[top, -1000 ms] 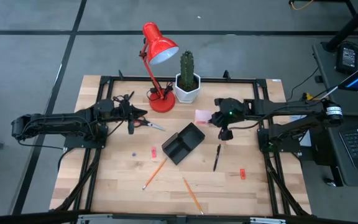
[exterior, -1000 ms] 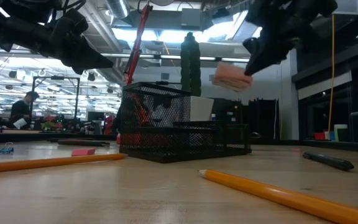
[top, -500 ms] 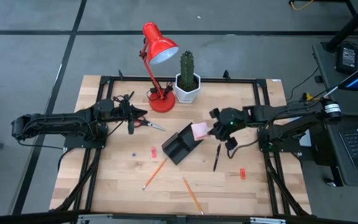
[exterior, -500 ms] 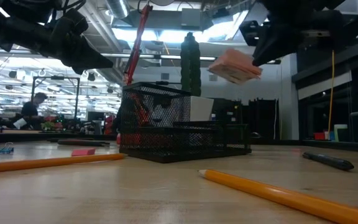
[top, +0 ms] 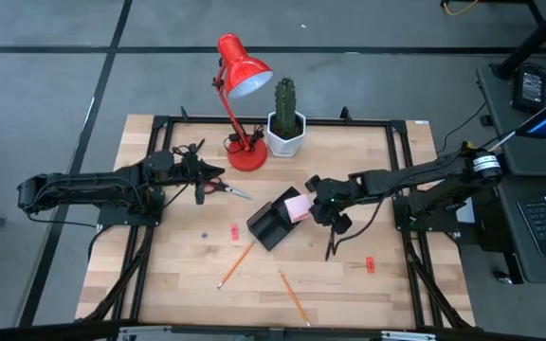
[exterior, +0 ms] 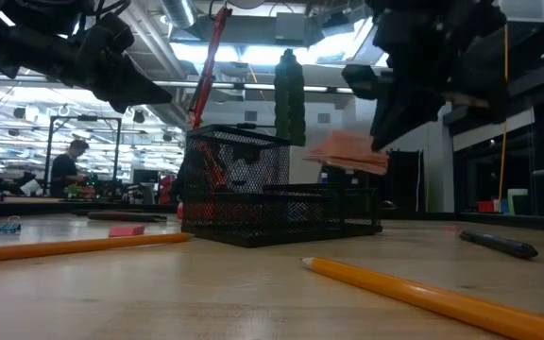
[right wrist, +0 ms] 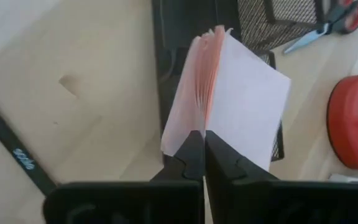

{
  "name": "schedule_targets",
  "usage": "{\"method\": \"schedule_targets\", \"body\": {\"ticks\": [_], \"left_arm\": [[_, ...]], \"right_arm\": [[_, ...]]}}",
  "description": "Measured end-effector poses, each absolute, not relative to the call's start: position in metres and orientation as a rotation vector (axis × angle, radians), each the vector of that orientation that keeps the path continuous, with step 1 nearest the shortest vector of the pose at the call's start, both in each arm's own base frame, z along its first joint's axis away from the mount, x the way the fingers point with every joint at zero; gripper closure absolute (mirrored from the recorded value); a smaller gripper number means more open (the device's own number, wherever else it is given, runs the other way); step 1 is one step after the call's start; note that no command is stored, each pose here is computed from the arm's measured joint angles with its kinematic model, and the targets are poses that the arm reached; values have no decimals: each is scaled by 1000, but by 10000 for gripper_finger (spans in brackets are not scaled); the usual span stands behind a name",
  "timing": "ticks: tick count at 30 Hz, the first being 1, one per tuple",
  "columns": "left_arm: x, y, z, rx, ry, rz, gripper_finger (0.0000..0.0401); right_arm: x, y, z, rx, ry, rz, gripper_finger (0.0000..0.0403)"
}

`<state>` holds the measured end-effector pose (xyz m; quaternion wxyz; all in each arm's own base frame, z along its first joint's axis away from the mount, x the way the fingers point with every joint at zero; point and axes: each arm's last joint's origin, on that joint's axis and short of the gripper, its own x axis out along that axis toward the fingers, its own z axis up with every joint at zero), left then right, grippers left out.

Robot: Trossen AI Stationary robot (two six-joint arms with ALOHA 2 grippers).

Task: Pick and place office supplies into organizer
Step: Put the pink sticky notes into the black desk organizer

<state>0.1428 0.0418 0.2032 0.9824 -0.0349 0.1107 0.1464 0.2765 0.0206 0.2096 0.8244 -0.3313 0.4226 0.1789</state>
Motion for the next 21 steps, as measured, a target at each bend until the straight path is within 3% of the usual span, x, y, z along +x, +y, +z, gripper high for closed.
{"method": "schedule_targets", "body": {"ticks": [21], "left_arm": [[143,42,203,-70,223,295,395]], "right_arm": [[301,1,193,-884,999,490,403]]}}
